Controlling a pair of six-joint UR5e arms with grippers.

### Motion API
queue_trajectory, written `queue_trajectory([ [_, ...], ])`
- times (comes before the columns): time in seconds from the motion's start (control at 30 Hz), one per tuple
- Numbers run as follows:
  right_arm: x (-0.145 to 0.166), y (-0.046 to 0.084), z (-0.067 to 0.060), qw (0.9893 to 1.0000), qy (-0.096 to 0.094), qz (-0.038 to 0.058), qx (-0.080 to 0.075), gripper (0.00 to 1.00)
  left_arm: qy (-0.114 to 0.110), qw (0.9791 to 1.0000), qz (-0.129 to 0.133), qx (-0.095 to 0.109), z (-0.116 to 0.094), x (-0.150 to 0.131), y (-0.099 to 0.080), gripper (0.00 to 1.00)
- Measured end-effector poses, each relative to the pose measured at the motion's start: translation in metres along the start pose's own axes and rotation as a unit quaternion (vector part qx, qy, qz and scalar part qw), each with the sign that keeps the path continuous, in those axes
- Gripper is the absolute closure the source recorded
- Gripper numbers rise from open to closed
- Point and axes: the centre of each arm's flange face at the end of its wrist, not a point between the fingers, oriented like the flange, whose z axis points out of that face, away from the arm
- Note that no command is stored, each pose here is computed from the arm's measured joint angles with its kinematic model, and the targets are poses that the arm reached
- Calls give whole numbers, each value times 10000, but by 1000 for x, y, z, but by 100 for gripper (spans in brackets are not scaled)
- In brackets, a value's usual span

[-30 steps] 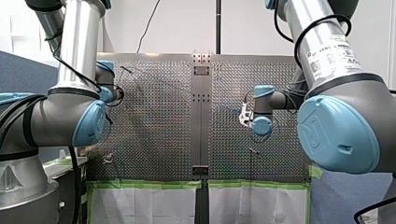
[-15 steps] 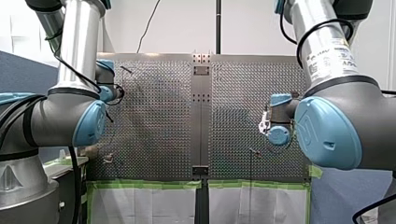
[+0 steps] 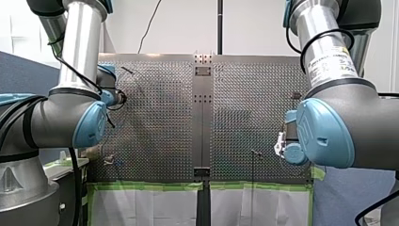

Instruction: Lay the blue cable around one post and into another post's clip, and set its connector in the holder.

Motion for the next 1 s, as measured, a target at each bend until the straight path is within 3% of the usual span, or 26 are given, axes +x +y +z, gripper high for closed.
queue_trajectory([
  [0.2, -9, 8, -12, 9999, -148, -73, -34, 98, -7, 10000, 1, -14, 0, 0, 1, 0],
  [0.37, -9, 6, -11, 9998, -118, -124, 33, 98, -4, 10000, 0, -20, 0, 0, 1, 0],
  [0.6, -15, -4, 2, 9990, -159, -301, 286, 95, 8, 10000, 3, -8, 0, 1, 0, 0],
  [0.7, -16, -9, 10, 9985, -135, -335, 400, 92, 15, 10000, 6, 0, 0, 2, -1, 0],
  [1.0, -18, -24, 30, 9963, 156, -253, 802, 92, 63, 10000, 10, 55, -1, 7, -7, 0],
])
